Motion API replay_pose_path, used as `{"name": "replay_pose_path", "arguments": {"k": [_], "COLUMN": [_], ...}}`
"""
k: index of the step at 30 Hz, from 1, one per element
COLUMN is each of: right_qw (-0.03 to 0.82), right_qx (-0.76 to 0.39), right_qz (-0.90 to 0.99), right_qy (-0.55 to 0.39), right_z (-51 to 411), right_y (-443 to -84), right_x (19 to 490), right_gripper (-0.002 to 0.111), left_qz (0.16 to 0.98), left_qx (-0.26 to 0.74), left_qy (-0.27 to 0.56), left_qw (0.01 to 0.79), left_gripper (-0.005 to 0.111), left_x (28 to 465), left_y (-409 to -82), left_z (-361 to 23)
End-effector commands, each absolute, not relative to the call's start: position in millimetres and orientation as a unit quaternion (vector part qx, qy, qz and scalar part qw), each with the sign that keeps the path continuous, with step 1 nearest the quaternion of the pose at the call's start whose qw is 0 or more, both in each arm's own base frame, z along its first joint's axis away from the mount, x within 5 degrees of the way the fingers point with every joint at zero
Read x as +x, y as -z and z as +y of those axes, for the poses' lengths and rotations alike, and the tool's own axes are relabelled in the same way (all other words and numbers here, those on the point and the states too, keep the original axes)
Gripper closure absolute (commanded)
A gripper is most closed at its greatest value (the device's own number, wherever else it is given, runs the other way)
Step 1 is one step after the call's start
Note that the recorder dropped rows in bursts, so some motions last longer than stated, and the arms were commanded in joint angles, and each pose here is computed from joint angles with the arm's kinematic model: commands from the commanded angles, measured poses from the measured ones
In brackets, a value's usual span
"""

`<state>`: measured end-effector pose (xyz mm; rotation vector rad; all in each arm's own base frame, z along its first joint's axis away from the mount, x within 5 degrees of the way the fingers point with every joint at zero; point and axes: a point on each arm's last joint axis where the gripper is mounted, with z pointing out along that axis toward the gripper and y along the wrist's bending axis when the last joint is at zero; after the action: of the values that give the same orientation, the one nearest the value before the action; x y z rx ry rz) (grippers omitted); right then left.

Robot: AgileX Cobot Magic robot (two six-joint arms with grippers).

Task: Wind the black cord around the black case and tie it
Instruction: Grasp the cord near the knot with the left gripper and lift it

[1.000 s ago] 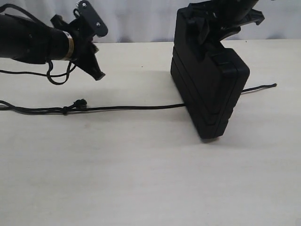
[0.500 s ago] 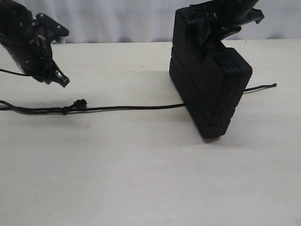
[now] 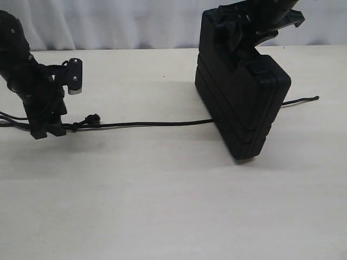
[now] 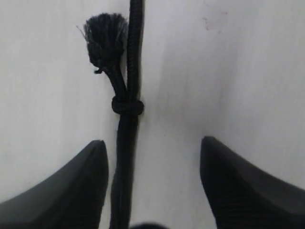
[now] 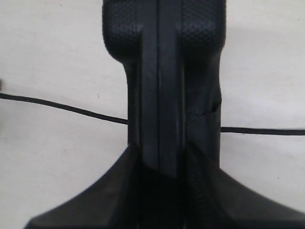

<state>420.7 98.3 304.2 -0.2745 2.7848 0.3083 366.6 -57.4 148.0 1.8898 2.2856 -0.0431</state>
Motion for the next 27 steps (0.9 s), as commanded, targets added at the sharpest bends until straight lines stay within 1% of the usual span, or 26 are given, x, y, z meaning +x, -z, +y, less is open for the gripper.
{"name": "replay_pose_path", "arguments": {"k": [1, 5, 7, 8, 9, 12, 13, 16, 18, 20, 22, 24, 25, 27], "right_qw": [0.174, 0.174, 0.174, 0.174, 0.174, 0.174, 0.174, 0.175, 0.175, 0.175, 0.175, 0.175, 0.175, 0.175], "right_qx": [-0.102, -0.103, -0.104, -0.105, -0.105, -0.105, -0.105, -0.109, -0.109, -0.109, -0.109, -0.109, -0.109, -0.109], "right_qz": [0.975, 0.975, 0.975, 0.975, 0.975, 0.975, 0.975, 0.974, 0.974, 0.974, 0.974, 0.974, 0.974, 0.974], "right_qy": [-0.094, -0.094, -0.093, -0.093, -0.093, -0.093, -0.093, -0.093, -0.093, -0.093, -0.093, -0.093, -0.093, -0.093], "right_z": [92.8, 92.8, 92.8, 92.8, 92.8, 92.8, 92.8, 92.8, 92.8, 92.8, 92.8, 92.8, 92.8, 92.8], "right_y": [-307.9, -307.9, -307.9, -307.9, -307.9, -307.9, -307.9, -307.9, -307.9, -307.9, -307.9, -307.9, -307.9, -307.9], "right_x": [421.0, 421.0, 421.0, 421.0, 421.0, 421.0, 421.0, 421.0, 421.0, 421.0, 421.0, 421.0, 421.0, 421.0], "right_gripper": [0.104, 0.104, 0.104, 0.104, 0.104, 0.104, 0.104, 0.104, 0.104, 0.104, 0.104, 0.104, 0.104, 0.104], "left_qz": [0.745, 0.75, 0.757, 0.775, 0.787, 0.824, 0.848, 0.913, 0.942, 0.971, 0.977, 0.968, 0.958, 0.938], "left_qx": [0.654, 0.65, 0.638, 0.613, 0.596, 0.541, 0.501, 0.366, 0.286, 0.152, 0.067, 0.056, 0.062, 0.062], "left_qy": [-0.023, -0.016, -0.025, -0.015, -0.002, 0.056, 0.072, 0.093, 0.109, 0.144, 0.187, 0.239, 0.277, 0.339], "left_qw": [0.13, 0.119, 0.136, 0.153, 0.159, 0.158, 0.154, 0.152, 0.139, 0.111, 0.074, 0.052, 0.035, 0.03], "left_gripper": [0.053, 0.053, 0.053, 0.058, 0.067, 0.102, 0.107, 0.107, 0.107, 0.107, 0.106, 0.102, 0.094, 0.081], "left_x": [367.1, 363.4, 369.0, 371.4, 371.7, 367.0, 366.0, 367.8, 366.9, 364.5, 360.5, 356.4, 352.8, 351.1], "left_y": [-135.8, -113.1, -103.9, -100.1, -98.1, -97.9, -98.1, -98.6, -98.5, -98.8, -101.0, -104.8, -108.1, -115.0], "left_z": [-57.4, -56.6, -57.4, -60.1, -62.1, -69.1, -70.4, -70.8, -71.1, -73.7, -78.7, -87.9, -94.0, -103.5]}}
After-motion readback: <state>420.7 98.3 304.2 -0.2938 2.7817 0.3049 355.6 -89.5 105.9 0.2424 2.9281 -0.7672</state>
